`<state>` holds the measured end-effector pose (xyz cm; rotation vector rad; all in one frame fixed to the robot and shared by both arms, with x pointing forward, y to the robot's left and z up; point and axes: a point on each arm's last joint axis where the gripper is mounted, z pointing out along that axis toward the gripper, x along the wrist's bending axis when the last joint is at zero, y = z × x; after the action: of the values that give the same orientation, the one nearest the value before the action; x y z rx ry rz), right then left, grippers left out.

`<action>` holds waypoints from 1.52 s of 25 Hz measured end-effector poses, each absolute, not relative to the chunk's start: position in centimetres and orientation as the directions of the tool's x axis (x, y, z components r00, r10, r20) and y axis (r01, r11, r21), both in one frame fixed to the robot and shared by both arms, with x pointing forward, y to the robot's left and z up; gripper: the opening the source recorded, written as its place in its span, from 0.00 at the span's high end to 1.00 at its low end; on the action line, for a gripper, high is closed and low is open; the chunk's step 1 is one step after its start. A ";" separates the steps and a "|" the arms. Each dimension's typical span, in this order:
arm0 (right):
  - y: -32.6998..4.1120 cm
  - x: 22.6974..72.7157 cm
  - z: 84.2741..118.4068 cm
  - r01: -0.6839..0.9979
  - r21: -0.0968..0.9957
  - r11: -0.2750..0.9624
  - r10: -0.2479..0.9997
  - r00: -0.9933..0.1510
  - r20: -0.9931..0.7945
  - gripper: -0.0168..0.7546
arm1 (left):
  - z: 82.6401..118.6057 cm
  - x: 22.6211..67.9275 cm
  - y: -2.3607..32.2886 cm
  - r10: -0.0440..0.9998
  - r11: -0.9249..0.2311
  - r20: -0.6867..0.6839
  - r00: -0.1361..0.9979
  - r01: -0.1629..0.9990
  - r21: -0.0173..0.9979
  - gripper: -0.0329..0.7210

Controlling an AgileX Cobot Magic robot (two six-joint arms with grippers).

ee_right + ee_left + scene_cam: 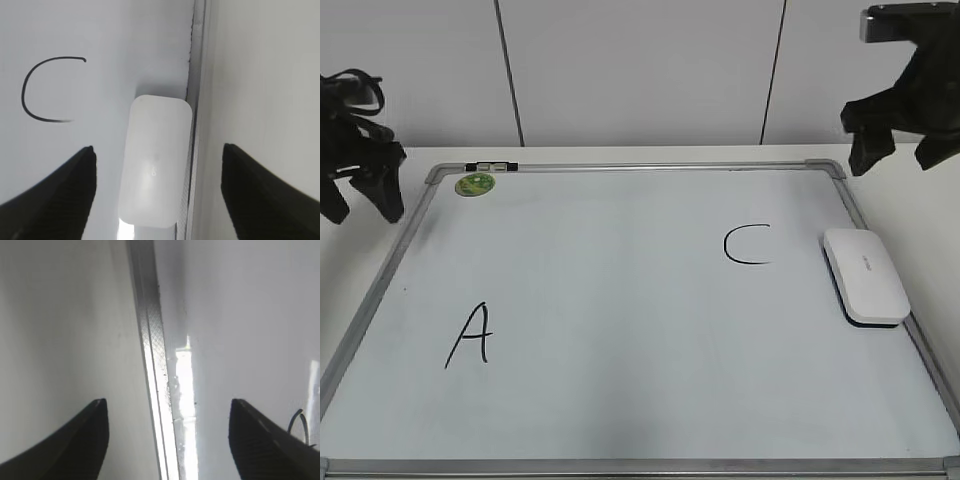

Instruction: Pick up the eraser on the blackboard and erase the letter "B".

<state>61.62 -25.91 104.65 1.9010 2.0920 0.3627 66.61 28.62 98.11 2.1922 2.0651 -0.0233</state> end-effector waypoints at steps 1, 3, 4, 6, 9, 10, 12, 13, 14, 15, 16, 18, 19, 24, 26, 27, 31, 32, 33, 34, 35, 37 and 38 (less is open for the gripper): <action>-26.0 61.2 105.3 0.920 0.378 0.101 0.995 -0.090 -0.047 0.21 | 98.9 66.6 28.6 0.993 -0.056 -0.099 0.066 0.993 0.099 0.24; -26.1 60.3 106.6 0.917 0.382 0.110 0.994 -0.099 -0.050 0.21 | 100.6 66.3 28.6 0.993 -0.057 -0.097 0.070 0.989 0.138 0.24; -26.1 59.9 107.2 0.916 0.384 0.116 0.993 -0.104 -0.052 0.21 | 101.7 66.0 28.6 0.993 -0.057 -0.096 0.073 0.985 0.161 0.24; -26.2 58.9 108.5 0.913 0.389 0.122 0.993 -0.109 -0.054 0.21 | 103.9 65.3 28.6 0.992 -0.056 -0.097 0.077 0.977 0.208 0.24; -26.4 57.3 110.5 0.904 0.409 0.126 0.992 -0.113 -0.055 0.21 | 107.7 63.8 28.6 0.992 -0.055 -0.093 0.086 0.954 0.293 0.24; -26.4 56.7 111.4 0.896 0.425 0.129 0.992 -0.118 -0.054 0.21 | 108.8 63.2 28.6 0.992 -0.055 -0.092 0.089 0.946 0.319 0.24; -26.5 55.3 113.2 0.876 0.468 0.119 0.993 -0.115 -0.037 0.21 | 111.8 61.6 28.6 0.991 -0.054 -0.090 0.096 0.921 0.385 0.24; -26.5 54.7 113.9 0.866 0.485 0.122 0.992 -0.120 -0.036 0.21 | 113.0 60.8 28.6 0.991 -0.054 -0.089 0.099 0.909 0.413 0.24; -26.6 54.0 114.7 0.855 0.502 0.129 0.991 -0.128 -0.036 0.21 | 114.5 59.8 28.6 0.991 -0.053 -0.088 0.103 0.893 0.447 0.24; -26.6 53.2 115.5 0.844 0.518 0.139 0.990 -0.138 -0.041 0.21 | 116.0 58.7 28.6 0.990 -0.053 -0.086 0.107 0.874 0.483 0.24; -26.7 52.4 116.3 0.834 0.532 0.144 0.989 -0.142 -0.045 0.21 | 117.5 57.6 28.6 0.990 -0.053 -0.082 0.111 0.853 0.519 0.24; -26.9 51.0 117.5 0.817 0.557 0.150 0.988 -0.147 -0.050 0.21 | 119.8 55.4 28.6 0.990 -0.053 -0.075 0.117 0.815 0.577 0.24; -27.0 50.3 118.0 0.809 0.568 0.150 0.988 -0.147 -0.051 0.21 | 121.0 54.3 28.6 0.991 -0.046 -0.075 0.114 0.795 0.605 0.24; -27.3 46.7 120.8 0.752 0.643 0.142 0.988 -0.146 -0.047 0.21 | 125.2 49.1 28.4 0.986 -0.017 -0.103 0.128 0.703 0.711 0.24; -27.3 45.3 121.6 0.741 0.659 0.134 0.988 -0.151 -0.031 0.21 | 126.7 46.7 28.3 0.984 -0.012 -0.108 0.140 0.662 0.750 0.24; -27.4 44.8 121.8 0.736 0.663 0.134 0.988 -0.152 -0.031 0.21 | 127.4 45.5 28.3 0.984 -0.012 -0.106 0.145 0.640 0.769 0.24; -27.7 41.6 123.3 0.699 0.703 0.128 0.988 -0.153 -0.027 0.21 | 128.7 41.2 28.3 0.983 -0.006 -0.102 0.156 0.575 0.818 0.24; -27.8 40.9 123.6 0.689 0.714 0.126 0.988 -0.153 -0.027 0.21 | 128.2 40.5 28.3 0.982 -0.005 -0.106 0.157 0.581 0.814 0.24; -27.9 40.1 123.8 0.676 0.726 0.125 0.988 -0.152 -0.028 0.21 | 127.7 39.7 28.3 0.981 -0.005 -0.109 0.158 0.588 0.809 0.24; -28.0 39.2 123.9 0.666 0.735 0.124 0.988 -0.152 -0.028 0.21 | 127.1 38.9 28.3 0.981 -0.005 -0.112 0.158 0.596 0.803 0.24; -28.1 38.5 123.8 0.659 0.741 0.127 0.988 -0.149 -0.036 0.21 | 126.2 38.3 28.3 0.981 -0.005 -0.114 0.155 0.613 0.790 0.24; -28.4 36.6 123.9 0.636 0.761 0.124 0.988 -0.148 -0.037 0.21 | 124.5 36.9 28.3 0.981 -0.004 -0.121 0.153 0.638 0.770 0.24; -28.4 35.9 123.8 0.627 0.769 0.123 0.988 -0.148 -0.038 0.21 | 123.9 36.0 28.3 0.981 -0.005 -0.122 0.153 0.641 0.768 0.24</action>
<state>35.87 -28.45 123.83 1.5597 1.8426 0.8288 36.01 28.29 123.86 1.7227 1.5635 0.6077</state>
